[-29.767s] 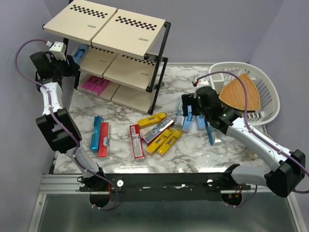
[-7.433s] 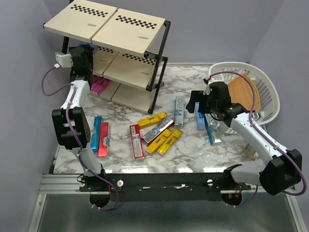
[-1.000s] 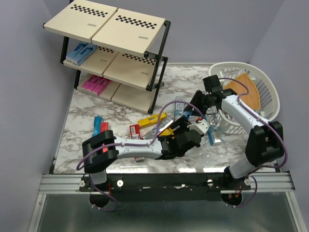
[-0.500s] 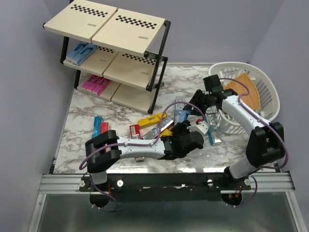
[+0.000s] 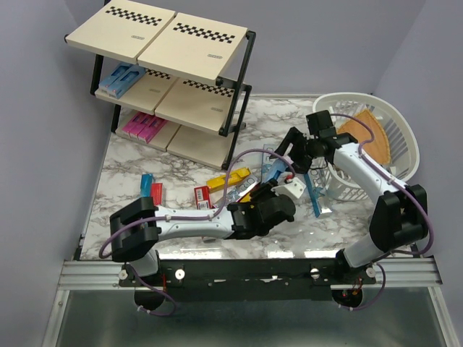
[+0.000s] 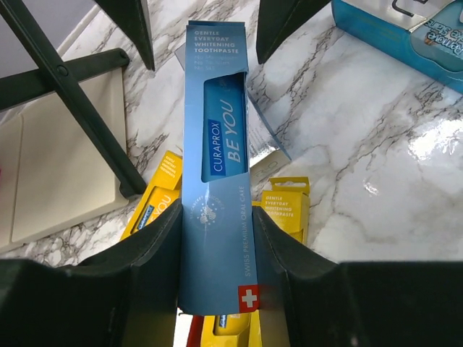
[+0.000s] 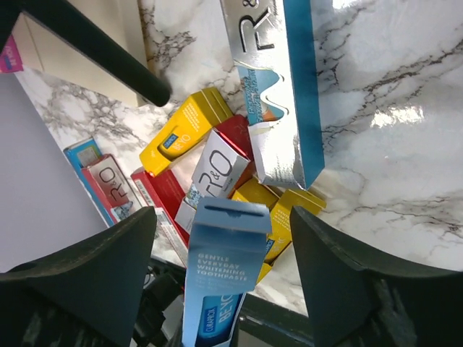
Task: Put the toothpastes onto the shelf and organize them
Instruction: Place the toothpaste on the shelf.
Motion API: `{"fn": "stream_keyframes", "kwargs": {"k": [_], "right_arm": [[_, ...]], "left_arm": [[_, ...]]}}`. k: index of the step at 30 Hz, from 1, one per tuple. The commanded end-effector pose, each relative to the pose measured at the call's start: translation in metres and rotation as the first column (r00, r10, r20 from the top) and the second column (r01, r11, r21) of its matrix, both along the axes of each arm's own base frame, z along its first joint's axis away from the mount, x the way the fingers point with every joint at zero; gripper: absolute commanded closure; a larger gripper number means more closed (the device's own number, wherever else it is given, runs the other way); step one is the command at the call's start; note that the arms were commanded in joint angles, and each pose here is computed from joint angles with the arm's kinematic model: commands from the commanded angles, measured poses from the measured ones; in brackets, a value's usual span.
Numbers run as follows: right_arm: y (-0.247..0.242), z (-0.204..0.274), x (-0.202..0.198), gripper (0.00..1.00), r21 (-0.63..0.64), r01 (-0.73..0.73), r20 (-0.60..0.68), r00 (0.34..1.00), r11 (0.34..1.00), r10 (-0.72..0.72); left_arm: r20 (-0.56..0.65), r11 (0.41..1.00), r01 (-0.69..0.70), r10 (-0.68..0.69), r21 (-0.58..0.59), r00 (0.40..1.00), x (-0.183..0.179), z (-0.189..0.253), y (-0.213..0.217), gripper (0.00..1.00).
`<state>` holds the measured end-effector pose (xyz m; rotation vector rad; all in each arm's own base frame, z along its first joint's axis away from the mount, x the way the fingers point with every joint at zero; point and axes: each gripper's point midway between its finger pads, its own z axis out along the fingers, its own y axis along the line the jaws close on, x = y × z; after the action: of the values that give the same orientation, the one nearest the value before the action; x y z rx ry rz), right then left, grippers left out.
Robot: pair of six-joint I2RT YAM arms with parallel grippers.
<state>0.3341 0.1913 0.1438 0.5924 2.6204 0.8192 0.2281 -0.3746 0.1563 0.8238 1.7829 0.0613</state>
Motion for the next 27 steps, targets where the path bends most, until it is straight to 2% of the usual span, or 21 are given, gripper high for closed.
{"fn": "stream_keyframes", "kwargs": {"k": [1,8,10,15,21,27], "right_arm": [[0.004,0.043,0.012,0.15,0.020,-0.067,0.175,0.983,0.998,0.062],[0.004,0.083,0.016,0.10,-0.038,-0.177,0.384,0.906,0.983,0.178],[0.004,0.091,0.017,0.05,-0.069,-0.212,0.439,0.871,0.975,0.220],[-0.003,0.114,0.018,0.02,-0.148,-0.229,0.550,0.789,0.962,0.273],[-0.020,0.120,0.023,0.02,-0.235,-0.160,0.590,0.760,0.959,0.272],[-0.022,0.118,0.024,0.02,-0.240,-0.146,0.595,0.760,0.960,0.264]], "left_arm": [[-0.054,0.988,0.021,-0.030,-0.154,0.998,-0.007,0.031,0.012,0.73],[-0.210,0.975,0.014,-0.061,-0.221,0.976,-0.027,0.035,0.047,0.73],[-0.261,0.973,0.022,-0.083,-0.230,0.962,-0.031,0.030,0.056,0.73],[-0.295,0.956,-0.019,-0.072,-0.293,0.953,-0.028,0.049,0.086,0.73],[-0.307,0.939,-0.066,-0.043,-0.336,0.951,-0.008,0.078,0.130,0.72],[-0.281,0.930,-0.056,-0.053,-0.364,0.958,0.007,0.117,0.155,0.72]]}}
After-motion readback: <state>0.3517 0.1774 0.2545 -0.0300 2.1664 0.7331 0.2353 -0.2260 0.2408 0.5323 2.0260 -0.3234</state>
